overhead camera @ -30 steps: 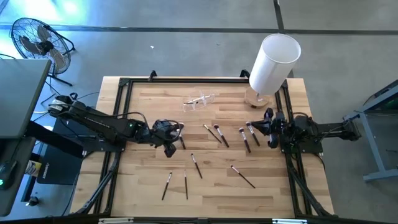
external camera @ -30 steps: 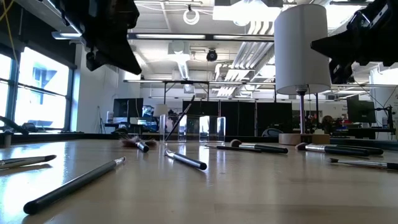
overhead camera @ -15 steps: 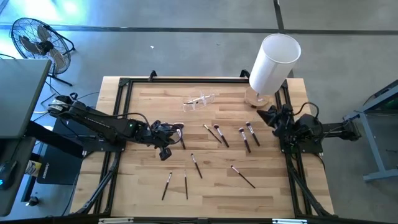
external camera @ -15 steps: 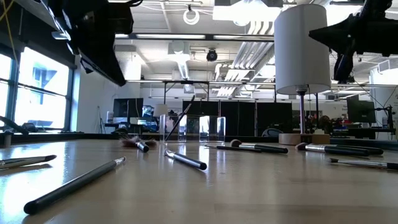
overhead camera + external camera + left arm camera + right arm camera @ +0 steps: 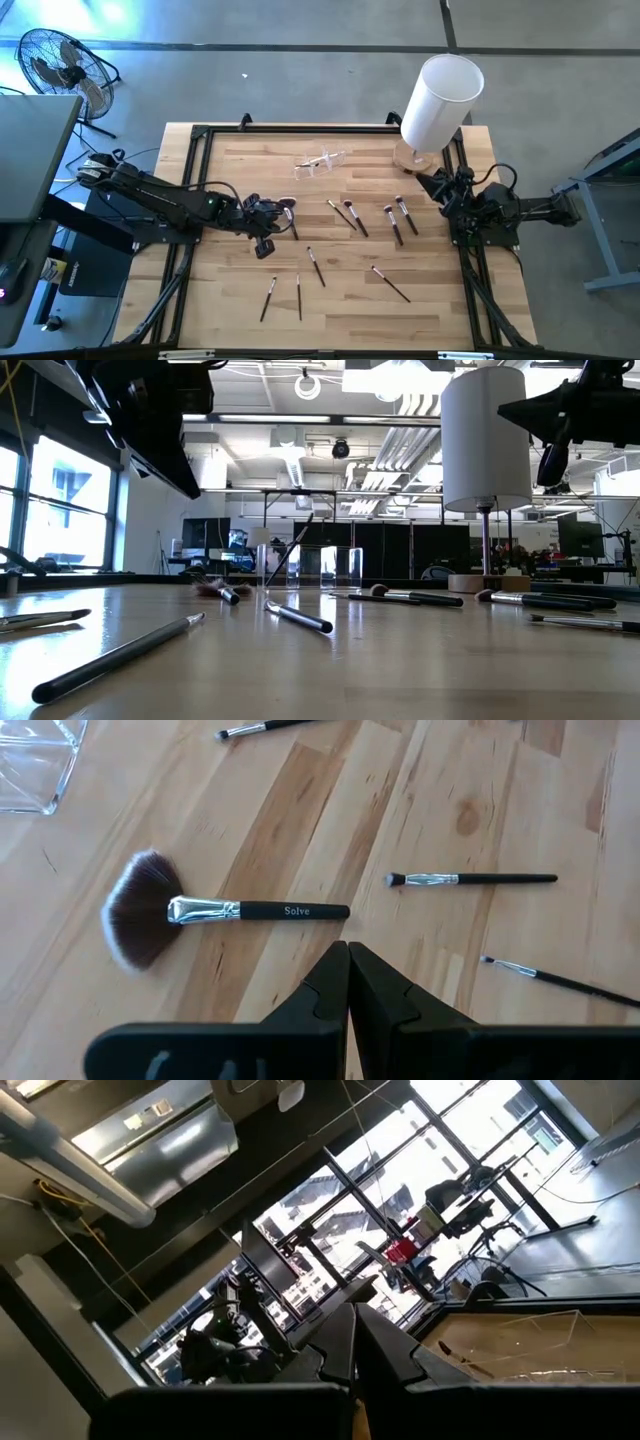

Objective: Put items in baskets/containers
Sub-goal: Put the black powder brush into the transparent organizer

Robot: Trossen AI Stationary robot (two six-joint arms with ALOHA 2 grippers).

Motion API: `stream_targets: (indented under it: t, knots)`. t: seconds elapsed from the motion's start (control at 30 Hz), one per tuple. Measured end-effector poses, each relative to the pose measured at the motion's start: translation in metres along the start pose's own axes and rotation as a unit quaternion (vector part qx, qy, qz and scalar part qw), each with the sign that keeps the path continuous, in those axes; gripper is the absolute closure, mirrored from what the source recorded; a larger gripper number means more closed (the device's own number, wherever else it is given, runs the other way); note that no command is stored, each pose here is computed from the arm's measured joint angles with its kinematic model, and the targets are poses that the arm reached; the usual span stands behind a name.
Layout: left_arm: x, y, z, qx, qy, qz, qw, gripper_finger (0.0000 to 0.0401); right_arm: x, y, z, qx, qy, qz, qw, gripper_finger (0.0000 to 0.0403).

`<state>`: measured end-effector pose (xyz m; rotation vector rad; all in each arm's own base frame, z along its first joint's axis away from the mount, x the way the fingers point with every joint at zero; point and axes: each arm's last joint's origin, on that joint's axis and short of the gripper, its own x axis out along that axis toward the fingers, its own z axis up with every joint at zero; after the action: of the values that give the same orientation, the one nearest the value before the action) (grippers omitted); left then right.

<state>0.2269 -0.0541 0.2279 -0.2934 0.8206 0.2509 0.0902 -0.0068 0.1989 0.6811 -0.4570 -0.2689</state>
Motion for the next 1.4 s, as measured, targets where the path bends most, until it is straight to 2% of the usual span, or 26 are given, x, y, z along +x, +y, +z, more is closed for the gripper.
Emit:
stream_targets:
  t: [0.07,0.17,0.27,0.43,0.57,0.63,0.7,0.83,0.93,1.03,1.1,1.4]
  knots:
    - [0.0,0.0,0.0,-0.001,0.0,0.0,1.0,0.0401,0.0,0.0,0.0,-0.013,-0.001,-0.001,1.0,0.0402]
    - [0.0,0.0,0.0,0.0,-0.001,0.001,1.0,0.0401,0.0,0.0,0.0,-0.066,0.002,0.0,0.998,0.0402]
    - [0.0,0.0,0.0,0.012,-0.001,0.002,1.0,0.0401,0.0,0.0,-0.003,-0.086,0.028,0.006,0.996,0.0402]
    - [0.002,0.009,0.004,0.013,0.005,0.014,1.0,0.0401,0.01,0.014,0.005,-0.131,0.094,-0.067,0.985,0.0403]
    - [-0.001,0.019,0.011,0.025,-0.004,0.009,1.0,0.0401,0.029,0.031,0.01,-0.161,0.189,-0.152,0.957,0.0403]
    - [-0.001,0.024,0.013,0.033,0.0,0.009,0.999,0.0401,0.04,0.039,0.008,-0.173,0.25,-0.203,0.931,0.0403]
    - [-0.001,0.029,0.015,0.039,-0.001,0.012,0.999,0.0401,0.054,0.044,0.002,-0.189,0.31,-0.254,0.896,0.0402]
    - [-0.003,0.038,0.019,0.044,-0.002,0.004,0.999,0.0401,0.079,0.049,-0.016,-0.19,0.409,-0.369,0.813,0.0402]
    - [-0.002,0.043,0.022,0.044,0.001,0.0,0.999,0.0401,0.092,0.042,-0.031,-0.168,0.454,-0.471,0.738,0.0403]
    - [-0.002,0.047,0.023,0.05,0.005,-0.013,0.999,0.0401,0.104,0.032,-0.044,-0.147,0.49,-0.523,0.681,0.04]
    - [-0.002,0.047,0.023,0.058,0.01,-0.026,0.998,0.0401,0.111,0.023,-0.052,-0.135,0.516,-0.532,0.658,0.0392]
    - [-0.002,0.046,0.023,0.07,0.014,-0.039,0.997,0.0401,0.127,-0.015,-0.067,-0.13,0.552,-0.558,0.606,0.032]
